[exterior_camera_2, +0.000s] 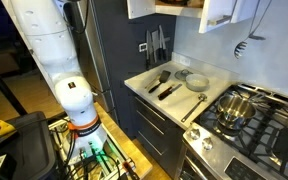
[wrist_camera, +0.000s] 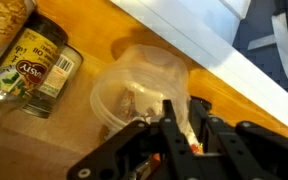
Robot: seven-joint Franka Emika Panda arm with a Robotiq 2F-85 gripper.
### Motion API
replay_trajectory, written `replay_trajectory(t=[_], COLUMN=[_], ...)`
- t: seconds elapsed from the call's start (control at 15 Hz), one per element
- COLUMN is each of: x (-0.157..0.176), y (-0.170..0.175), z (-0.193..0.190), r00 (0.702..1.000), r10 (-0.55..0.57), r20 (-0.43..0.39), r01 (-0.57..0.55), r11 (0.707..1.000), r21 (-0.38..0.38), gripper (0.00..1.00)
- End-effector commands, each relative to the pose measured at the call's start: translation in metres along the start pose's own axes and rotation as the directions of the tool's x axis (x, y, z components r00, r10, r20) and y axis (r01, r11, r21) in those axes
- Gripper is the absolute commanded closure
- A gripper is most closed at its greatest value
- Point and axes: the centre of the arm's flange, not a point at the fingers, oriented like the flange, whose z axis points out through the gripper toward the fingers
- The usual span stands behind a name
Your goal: Place the clear container on the bottom shelf upside down.
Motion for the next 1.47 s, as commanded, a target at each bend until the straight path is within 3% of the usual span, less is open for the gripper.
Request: replay_trajectory(t=[0.0,0.2,0.27,0.33,0.47,0.6,0.8,0.87,0.93,1.07,1.2,1.4], x=[-0.004,-0.007,-0.007,-0.006,-0.003,0.002,0.008,0.008,0.009,0.009,0.008,0.009], y=[0.013,0.016,0.015,0.015,0.012,0.01,0.006,0.006,0.005,0.005,0.007,0.011], z=[-0.003,-0.001,-0.001,-0.001,-0.001,-0.001,-0.002,-0.005,-0.005,-0.005,-0.003,0.001], r00=[0.982,0.968,0.97,0.976,0.987,0.983,0.956,0.975,0.973,0.973,0.965,0.91], r10=[0.159,0.217,0.203,0.165,0.042,-0.075,-0.237,-0.146,-0.157,-0.154,-0.198,-0.378], r20=[-0.098,-0.127,-0.134,-0.139,-0.156,-0.17,-0.174,-0.169,-0.171,-0.17,-0.172,-0.167], r01=[-0.15,-0.204,-0.19,-0.154,-0.036,0.078,0.237,0.15,0.16,0.158,0.202,0.382], r11=[0.984,0.973,0.976,0.984,0.999,0.997,0.971,0.989,0.987,0.987,0.979,0.924], r21=[0.099,0.111,0.107,0.087,0.039,0.012,-0.023,0.009,0.007,0.008,0.007,-0.01], gripper=[0.94,0.92,0.53,0.56,0.51,0.36,0.13,0.05,0.23,0.07,0.01,0.0])
